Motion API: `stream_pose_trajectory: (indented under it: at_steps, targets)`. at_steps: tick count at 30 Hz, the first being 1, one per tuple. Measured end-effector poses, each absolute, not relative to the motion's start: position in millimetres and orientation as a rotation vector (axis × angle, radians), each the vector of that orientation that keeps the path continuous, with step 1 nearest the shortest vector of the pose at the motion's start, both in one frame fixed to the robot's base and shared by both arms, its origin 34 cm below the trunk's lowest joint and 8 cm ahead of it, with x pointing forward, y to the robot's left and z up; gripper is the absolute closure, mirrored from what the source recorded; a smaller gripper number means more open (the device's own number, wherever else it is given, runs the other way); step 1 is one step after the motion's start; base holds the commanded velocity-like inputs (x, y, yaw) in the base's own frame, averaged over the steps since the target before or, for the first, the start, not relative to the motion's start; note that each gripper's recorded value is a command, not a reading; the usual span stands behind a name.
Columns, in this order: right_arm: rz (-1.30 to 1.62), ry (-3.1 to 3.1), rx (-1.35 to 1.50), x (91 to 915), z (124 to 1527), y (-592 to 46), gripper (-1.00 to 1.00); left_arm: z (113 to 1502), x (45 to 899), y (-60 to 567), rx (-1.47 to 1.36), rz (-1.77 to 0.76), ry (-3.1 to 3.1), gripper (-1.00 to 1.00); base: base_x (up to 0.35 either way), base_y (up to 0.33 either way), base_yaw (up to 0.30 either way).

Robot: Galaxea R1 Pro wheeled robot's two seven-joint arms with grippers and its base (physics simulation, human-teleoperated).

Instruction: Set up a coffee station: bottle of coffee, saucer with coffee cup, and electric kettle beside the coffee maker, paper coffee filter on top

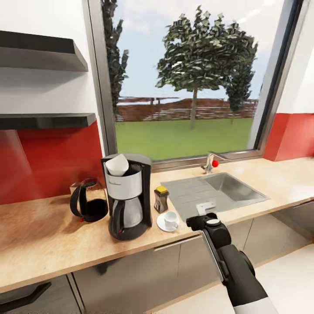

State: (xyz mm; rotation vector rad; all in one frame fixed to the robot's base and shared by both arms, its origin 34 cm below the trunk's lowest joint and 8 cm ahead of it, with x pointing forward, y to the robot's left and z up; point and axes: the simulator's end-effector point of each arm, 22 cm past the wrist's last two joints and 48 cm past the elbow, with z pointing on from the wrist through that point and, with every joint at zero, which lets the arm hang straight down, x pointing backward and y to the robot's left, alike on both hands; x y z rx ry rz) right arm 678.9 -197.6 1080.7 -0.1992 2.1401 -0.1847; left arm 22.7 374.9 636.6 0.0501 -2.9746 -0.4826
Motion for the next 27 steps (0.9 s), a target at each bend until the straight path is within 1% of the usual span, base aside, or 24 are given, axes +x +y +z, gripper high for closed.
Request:
stream_pose_trajectory:
  at_steps: [8, 11, 15, 20, 25, 27]
  targets:
    - [-0.185, 2.14, -0.202, 678.9, 1080.7, -197.0, -1.0, 636.7, 22.5, 374.9, 0.05, -0.483, -2.974, -1.0, -0.336, -0.005, -0.284]
    - [-0.193, 2.168, -0.212, 677.4, 1067.6, -197.8, -1.0, 636.7, 22.6, 375.0, 0.052, -0.483, -2.975, -1.0, -0.27, 0.0, -0.154]
    - [-0.214, 2.326, -0.248, 662.2, 999.1, -202.0, -1.0, 636.7, 22.9, 375.1, 0.058, -0.484, -2.977, -1.0, -0.062, 0.0, -0.03]
    - [-0.236, 2.575, -0.287, 615.3, 884.0, -215.5, -1.0, 636.5, 24.7, 374.8, 0.056, -0.484, -2.982, -1.0, -0.005, 0.0, -0.002]
    - [-0.212, 2.663, -0.332, 572.5, 805.7, -214.8, -1.0, 636.1, 28.3, 374.5, 0.055, -0.484, -2.991, -1.0, 0.0, 0.0, 0.0]
    - [-0.188, 2.696, -0.355, 542.3, 766.7, -214.2, -1.0, 635.9, 30.1, 374.4, 0.054, -0.484, -2.996, -1.0, 0.0, 0.0, 0.0]
